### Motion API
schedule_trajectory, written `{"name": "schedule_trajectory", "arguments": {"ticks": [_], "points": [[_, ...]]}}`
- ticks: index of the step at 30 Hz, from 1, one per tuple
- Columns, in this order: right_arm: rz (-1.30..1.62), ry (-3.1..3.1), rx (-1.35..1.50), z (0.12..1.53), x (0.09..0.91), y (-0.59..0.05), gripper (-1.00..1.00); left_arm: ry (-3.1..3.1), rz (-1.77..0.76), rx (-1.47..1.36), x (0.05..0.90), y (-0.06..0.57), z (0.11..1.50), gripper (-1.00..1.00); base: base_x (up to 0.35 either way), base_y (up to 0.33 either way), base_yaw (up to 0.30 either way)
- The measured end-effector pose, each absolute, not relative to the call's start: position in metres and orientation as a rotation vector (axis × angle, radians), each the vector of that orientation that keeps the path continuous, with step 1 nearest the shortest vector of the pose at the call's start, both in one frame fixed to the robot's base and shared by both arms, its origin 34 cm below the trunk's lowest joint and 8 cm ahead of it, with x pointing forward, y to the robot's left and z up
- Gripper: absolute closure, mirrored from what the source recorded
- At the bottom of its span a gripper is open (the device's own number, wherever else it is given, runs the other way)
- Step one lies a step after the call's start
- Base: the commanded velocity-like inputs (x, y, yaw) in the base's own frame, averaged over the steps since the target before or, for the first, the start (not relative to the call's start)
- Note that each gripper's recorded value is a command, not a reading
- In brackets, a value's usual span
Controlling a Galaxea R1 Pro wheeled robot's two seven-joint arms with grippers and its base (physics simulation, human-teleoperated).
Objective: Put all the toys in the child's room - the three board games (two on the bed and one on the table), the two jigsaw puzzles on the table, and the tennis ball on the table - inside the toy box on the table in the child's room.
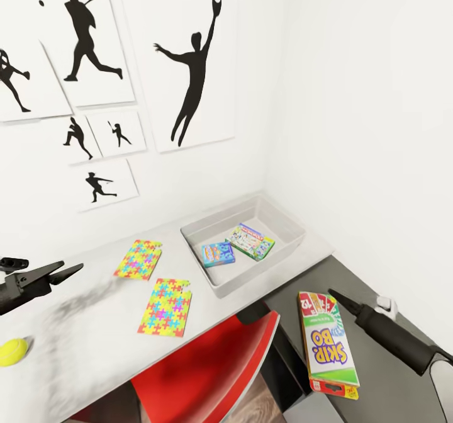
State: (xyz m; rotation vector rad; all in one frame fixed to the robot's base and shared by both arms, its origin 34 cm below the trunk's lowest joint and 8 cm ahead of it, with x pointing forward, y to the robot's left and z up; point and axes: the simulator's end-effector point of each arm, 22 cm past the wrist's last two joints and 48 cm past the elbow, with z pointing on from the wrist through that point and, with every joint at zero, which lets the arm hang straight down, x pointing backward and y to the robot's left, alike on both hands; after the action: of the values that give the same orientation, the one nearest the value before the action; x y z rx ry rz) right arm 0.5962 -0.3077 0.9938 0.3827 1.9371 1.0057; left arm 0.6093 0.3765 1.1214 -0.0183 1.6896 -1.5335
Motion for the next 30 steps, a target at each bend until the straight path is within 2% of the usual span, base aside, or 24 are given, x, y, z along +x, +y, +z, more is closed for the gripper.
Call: {"name": "schedule_trajectory", "arguments": {"ticks": [14,30], "points": [[1.068,1.868,0.31,1.024,0.586,-0.299,-1.0,1.659,-1.548,-0.006,0.607,0.369,1.13,-1.0,-0.001,0.0,0.0],[1.072,1.818,0.3,1.043,0.584,-0.306,-1.0,1.633,-1.542,0.012,0.603,0.369,1.144,-1.0,-0.08,0.0,0.0]]}}
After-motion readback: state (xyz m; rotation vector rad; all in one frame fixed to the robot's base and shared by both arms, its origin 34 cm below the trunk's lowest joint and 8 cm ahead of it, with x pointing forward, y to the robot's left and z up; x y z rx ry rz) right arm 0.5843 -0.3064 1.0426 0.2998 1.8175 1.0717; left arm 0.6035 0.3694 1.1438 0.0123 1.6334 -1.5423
